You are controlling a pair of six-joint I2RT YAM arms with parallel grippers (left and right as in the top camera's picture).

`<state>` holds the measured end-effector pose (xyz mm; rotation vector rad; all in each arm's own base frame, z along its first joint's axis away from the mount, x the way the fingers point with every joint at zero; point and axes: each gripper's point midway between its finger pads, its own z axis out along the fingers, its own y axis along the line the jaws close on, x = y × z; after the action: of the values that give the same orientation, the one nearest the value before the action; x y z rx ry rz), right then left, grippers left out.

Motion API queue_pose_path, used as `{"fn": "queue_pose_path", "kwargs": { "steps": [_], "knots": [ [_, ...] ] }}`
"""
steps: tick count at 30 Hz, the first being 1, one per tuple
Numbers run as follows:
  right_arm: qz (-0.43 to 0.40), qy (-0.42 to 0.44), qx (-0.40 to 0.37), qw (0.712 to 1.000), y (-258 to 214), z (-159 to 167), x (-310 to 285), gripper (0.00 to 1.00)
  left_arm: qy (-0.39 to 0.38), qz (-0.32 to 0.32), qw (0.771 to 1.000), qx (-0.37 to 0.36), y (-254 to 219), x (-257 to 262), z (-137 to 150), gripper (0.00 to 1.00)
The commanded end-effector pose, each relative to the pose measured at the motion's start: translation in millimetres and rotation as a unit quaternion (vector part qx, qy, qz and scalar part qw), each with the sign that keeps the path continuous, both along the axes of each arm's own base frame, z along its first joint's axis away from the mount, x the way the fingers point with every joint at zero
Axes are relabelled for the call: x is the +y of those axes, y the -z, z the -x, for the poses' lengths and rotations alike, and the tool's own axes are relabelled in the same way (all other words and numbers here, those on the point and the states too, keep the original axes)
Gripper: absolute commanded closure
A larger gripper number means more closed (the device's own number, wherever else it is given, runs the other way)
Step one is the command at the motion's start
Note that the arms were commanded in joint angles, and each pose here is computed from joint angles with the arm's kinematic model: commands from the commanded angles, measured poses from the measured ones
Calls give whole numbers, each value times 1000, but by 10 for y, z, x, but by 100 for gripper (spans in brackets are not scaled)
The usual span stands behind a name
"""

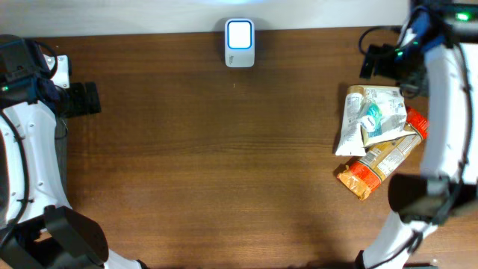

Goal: Scan the item barcode

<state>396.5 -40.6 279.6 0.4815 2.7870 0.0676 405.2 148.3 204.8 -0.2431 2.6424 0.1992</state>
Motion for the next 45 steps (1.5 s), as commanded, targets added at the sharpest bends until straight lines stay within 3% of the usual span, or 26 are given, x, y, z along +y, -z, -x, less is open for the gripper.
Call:
{"fn": "queue_pose_path", "kwargs": {
  "steps": [1,4,9,15,19,21,23,25,27,29,32,35,42,45],
  "knots": [
    [-62,-50,-173,982,-1148,532,380,1,3,0,1000,-3,-24,13,2,1],
    [-74,-77,-274,956,-1759,1145,569,1,3,0,1000,-3,-23,12,3,1],
    [-57,-85,-355,929,-2158,1779,644,1,3,0,1000,-3,-24,13,2,1],
    [-25,-64,-373,925,-2192,1921,538,1,3,0,1000,-3,-23,12,3,1],
    [106,45,-347,931,-1851,1959,-50,1,3,0,1000,-3,-23,13,2,1],
    [174,96,-298,934,-1379,2167,-329,1,3,0,1000,-3,-24,13,2,1],
    [182,96,-253,945,-828,2451,-333,1,3,0,1000,-3,-23,12,3,1],
    [211,126,-262,933,-615,2584,-456,1,3,0,1000,-3,-24,13,2,1],
    [216,163,-344,899,-618,2464,-546,1,3,0,1000,-3,-24,13,2,1],
    [215,183,-454,845,-738,2263,-597,1,3,0,1000,-3,-25,13,2,1],
    [175,140,-592,774,-844,1948,-425,1,3,0,1000,-3,-23,13,2,1],
    [150,91,-676,716,-777,1786,-250,1,3,0,1000,-3,-23,13,2,1],
    [113,51,-686,717,158,1640,-27,1,3,0,1000,-3,-24,13,2,1],
    [98,54,-690,715,342,1639,-10,1,3,0,1000,-3,-24,13,2,1]
  ]
}}
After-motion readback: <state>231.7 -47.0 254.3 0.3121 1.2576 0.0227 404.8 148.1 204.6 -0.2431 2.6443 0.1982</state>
